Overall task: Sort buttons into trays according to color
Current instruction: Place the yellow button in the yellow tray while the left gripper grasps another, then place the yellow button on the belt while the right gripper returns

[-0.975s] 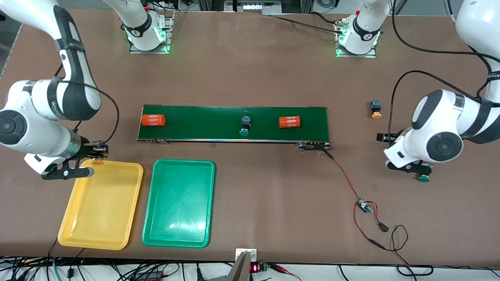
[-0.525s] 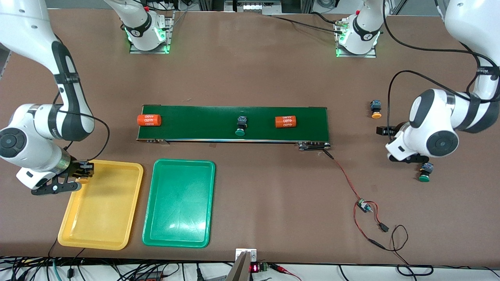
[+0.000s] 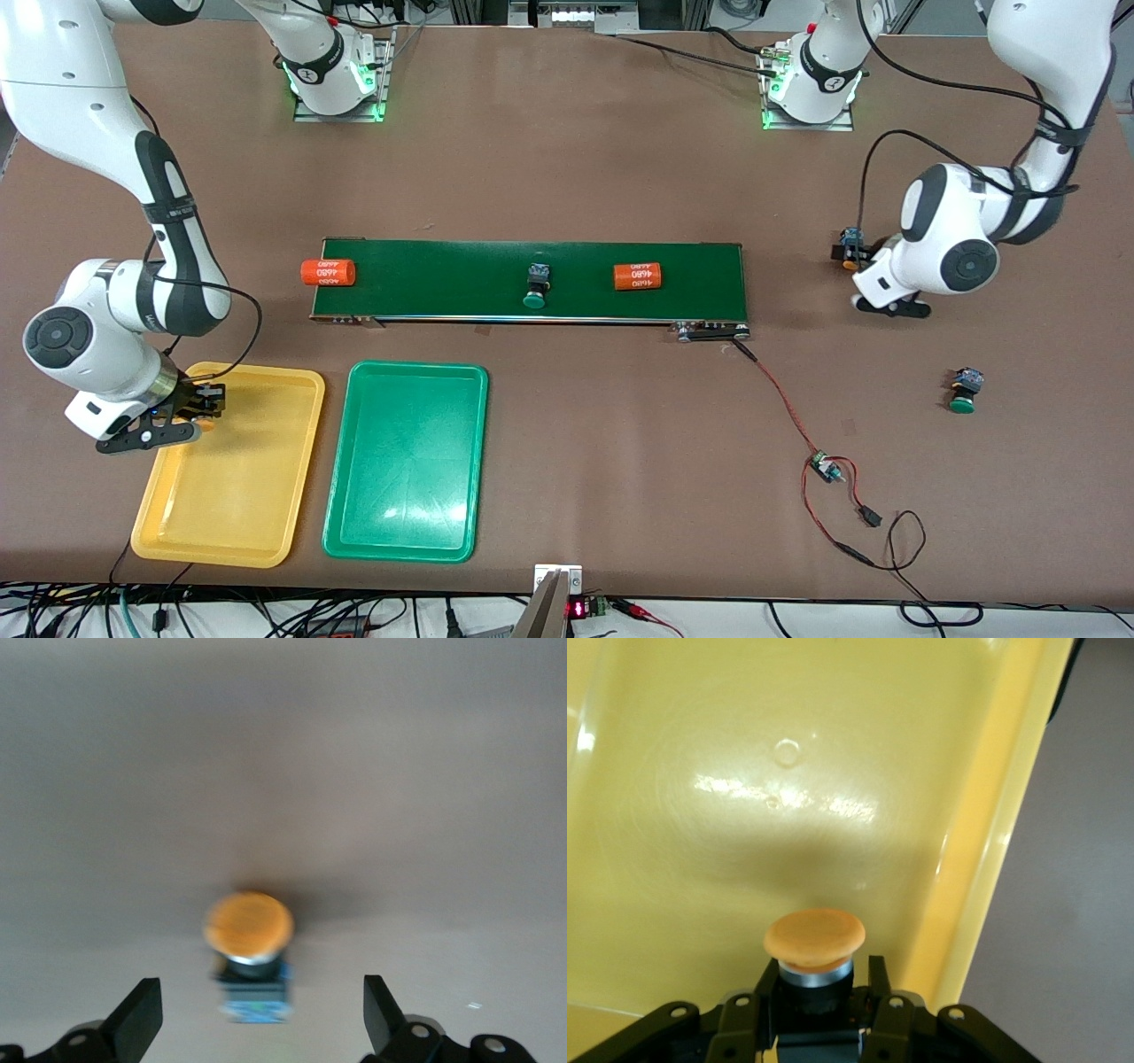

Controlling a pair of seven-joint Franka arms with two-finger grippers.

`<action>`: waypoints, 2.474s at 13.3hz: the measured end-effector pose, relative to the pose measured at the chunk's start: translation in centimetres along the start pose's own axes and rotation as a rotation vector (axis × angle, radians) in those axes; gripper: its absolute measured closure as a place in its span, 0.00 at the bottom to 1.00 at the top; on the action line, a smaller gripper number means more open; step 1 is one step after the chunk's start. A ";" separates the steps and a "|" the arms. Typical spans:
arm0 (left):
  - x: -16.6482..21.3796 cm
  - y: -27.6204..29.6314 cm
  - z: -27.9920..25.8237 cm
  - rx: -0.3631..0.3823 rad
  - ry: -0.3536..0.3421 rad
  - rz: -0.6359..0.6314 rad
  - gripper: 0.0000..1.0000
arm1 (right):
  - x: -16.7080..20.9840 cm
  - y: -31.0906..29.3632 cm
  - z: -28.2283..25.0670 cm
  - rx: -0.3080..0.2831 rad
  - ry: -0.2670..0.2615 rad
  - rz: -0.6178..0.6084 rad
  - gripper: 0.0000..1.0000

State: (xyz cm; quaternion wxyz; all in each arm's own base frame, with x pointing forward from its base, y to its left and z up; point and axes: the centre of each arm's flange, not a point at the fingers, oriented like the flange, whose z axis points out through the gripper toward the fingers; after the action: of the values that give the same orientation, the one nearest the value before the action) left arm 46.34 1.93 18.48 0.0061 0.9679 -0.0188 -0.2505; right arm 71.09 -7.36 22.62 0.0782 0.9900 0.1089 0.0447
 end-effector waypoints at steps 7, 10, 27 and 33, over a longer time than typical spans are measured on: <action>-1.4 -0.6 1.2 -0.040 0.108 -0.049 0.00 | 0.0 -0.2 2.4 0.000 0.035 0.001 0.13; -1.8 -0.9 2.2 -0.040 0.140 -0.060 0.00 | 0.0 -0.4 1.4 0.007 0.016 0.023 0.11; 0.8 13.9 -13.8 0.020 0.151 0.125 0.59 | -12.5 -15.4 -24.1 0.150 -0.190 0.223 0.06; 4.0 25.4 -11.3 -0.168 0.122 0.091 0.59 | -18.2 -20.1 -26.3 0.148 -0.183 0.237 0.00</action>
State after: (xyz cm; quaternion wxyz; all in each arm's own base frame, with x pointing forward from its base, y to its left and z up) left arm 54.48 -23.59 26.99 0.0996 0.9756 -0.0415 -0.1911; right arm 46.42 11.78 43.93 0.0089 0.9989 -0.0131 -0.0450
